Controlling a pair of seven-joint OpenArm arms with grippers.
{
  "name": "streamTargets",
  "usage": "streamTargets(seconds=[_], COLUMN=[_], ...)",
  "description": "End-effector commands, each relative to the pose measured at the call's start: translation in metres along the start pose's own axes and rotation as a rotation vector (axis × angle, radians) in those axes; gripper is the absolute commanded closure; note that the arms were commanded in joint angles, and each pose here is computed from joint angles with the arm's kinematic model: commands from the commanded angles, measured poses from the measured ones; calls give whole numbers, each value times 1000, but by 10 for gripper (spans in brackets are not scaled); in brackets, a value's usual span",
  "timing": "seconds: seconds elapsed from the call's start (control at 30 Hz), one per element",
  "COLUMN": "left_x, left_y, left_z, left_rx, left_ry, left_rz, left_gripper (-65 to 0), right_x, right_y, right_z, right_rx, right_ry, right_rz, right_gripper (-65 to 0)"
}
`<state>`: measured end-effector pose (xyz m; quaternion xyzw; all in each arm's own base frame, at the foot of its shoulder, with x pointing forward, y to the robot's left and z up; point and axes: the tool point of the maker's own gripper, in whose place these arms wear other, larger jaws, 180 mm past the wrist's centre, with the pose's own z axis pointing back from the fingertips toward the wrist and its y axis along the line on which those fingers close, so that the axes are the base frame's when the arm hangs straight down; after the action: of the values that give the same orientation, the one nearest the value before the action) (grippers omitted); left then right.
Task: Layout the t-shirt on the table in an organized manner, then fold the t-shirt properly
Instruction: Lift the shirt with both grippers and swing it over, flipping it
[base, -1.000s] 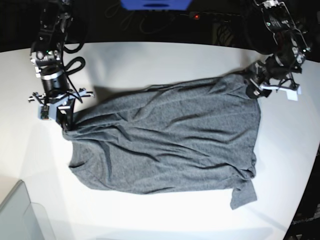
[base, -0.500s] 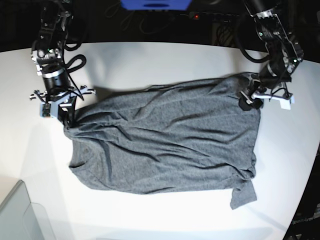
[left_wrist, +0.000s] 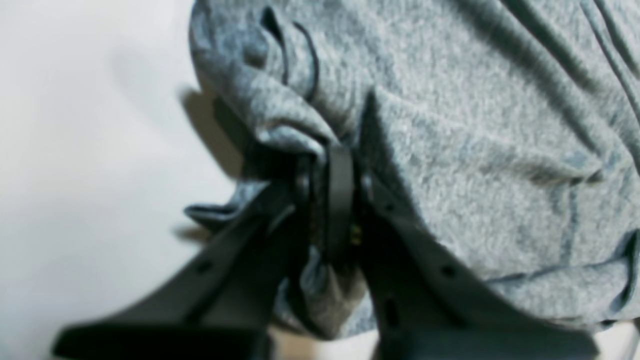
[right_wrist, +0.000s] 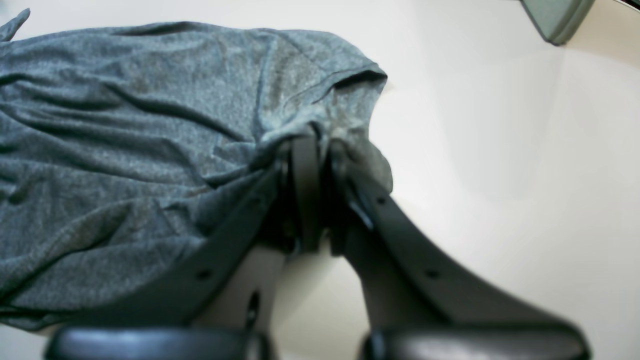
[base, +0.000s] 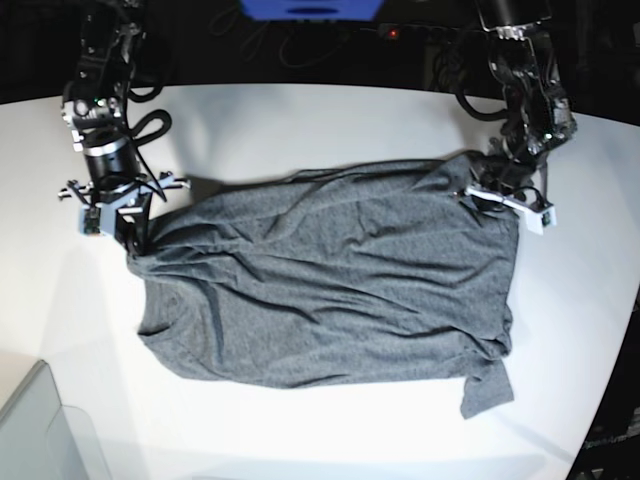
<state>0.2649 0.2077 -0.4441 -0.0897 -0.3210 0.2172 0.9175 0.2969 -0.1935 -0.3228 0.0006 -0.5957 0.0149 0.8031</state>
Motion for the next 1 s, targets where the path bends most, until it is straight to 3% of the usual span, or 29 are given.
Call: streamTargets(seconds=[0.0, 0.3, 0.43, 0.8, 0.97], left_x=[-24, 86, 128, 237, 287], left_y=[17, -19, -17, -15, -23], left_z=[7, 65, 80, 153, 194], left_rx=[72, -42, -74, -209, -282], left_ry=[116, -192, -300, -585, -731], left_rz=[-32, -140, -76, -17, -13], left_gripper=[-2, -2, -2, -2, -2], right_x=[19, 63, 93, 142, 197], right_y=[-3, 4, 10, 18, 40], right_z=[0, 9, 17, 19, 21], right_rx=[-5, 2, 11, 79, 166], right_ry=[-66, -182, -262, -425, -617], right_rz=[7, 42, 55, -76, -61], right_gripper=[0, 0, 0, 0, 0])
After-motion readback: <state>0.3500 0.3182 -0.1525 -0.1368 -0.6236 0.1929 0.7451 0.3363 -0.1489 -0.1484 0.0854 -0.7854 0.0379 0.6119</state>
